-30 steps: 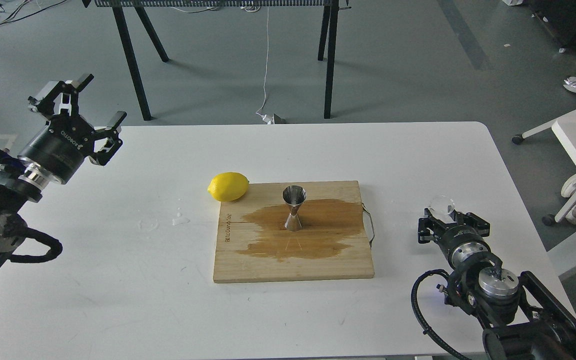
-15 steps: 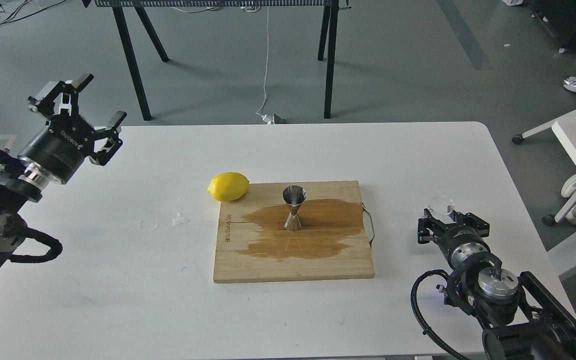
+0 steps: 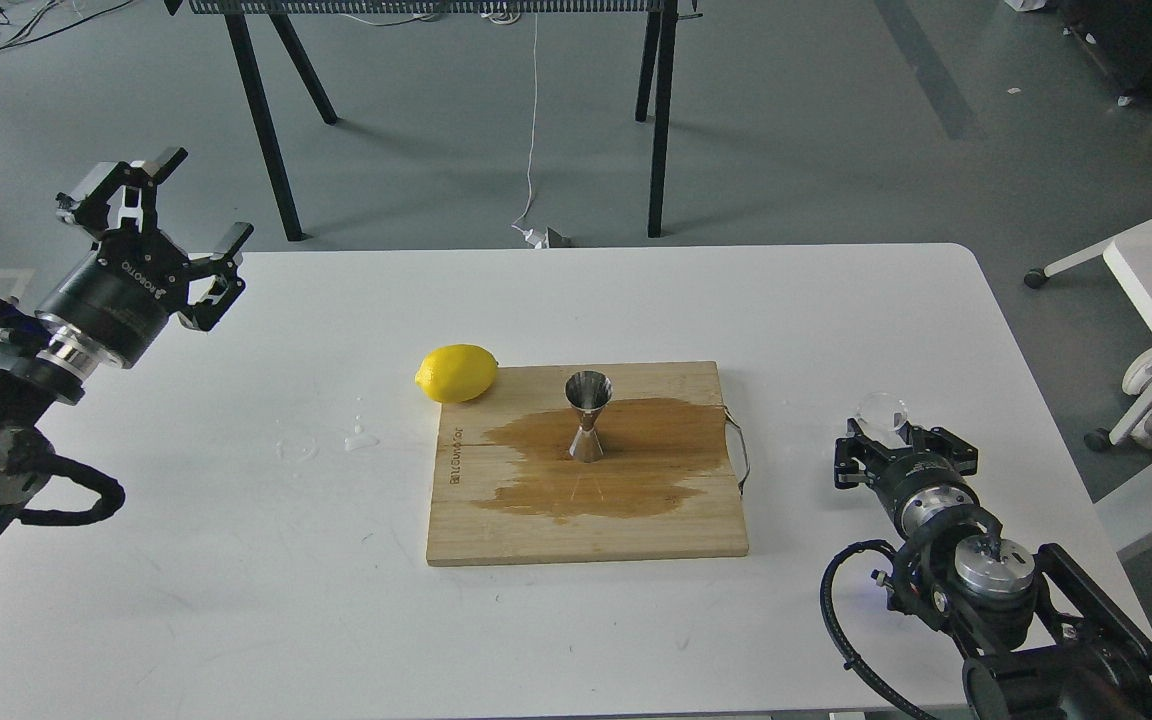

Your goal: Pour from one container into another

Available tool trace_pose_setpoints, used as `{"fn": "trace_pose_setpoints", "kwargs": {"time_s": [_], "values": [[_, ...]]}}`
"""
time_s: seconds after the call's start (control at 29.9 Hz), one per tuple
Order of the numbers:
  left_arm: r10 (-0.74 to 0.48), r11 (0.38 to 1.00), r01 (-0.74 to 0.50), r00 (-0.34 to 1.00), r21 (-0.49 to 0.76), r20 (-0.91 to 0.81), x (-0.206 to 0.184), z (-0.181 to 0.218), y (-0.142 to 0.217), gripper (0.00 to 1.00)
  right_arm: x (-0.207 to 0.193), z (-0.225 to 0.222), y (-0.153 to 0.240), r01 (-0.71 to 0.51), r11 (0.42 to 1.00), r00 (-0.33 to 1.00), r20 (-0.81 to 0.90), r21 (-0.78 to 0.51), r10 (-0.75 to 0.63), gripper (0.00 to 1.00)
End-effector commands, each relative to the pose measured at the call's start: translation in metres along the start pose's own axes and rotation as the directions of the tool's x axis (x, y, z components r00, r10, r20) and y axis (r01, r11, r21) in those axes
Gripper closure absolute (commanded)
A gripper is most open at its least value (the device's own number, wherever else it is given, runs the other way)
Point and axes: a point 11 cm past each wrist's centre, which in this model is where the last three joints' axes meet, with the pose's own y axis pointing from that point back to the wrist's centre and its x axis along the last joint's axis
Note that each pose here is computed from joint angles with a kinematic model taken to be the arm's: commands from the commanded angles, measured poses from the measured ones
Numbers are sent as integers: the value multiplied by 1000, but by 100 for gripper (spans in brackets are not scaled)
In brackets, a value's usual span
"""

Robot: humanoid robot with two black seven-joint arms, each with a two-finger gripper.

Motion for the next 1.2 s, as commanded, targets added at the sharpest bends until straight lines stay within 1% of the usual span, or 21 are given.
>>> {"fn": "trace_pose_setpoints", "kwargs": {"time_s": [0.0,0.67,0.9,1.17], "values": [[0,1000,0,1000,0,0,0,0,0,10,0,2,0,0,1000,1000,2,-3,0,5],[0,1000,0,1000,-1,2,0,1,0,10,-1,4,1,6,1000,1000,5,-8,-5,5],[2,1000,-2,1000,3,-1,0,-1,1,10,4,12,9,7,999,1000,-3,-34,-7,5],[3,1000,-3,1000,3,0,1,-1,1,10,-3,16,17,24,998,1000,4,-50,-24,5]]}}
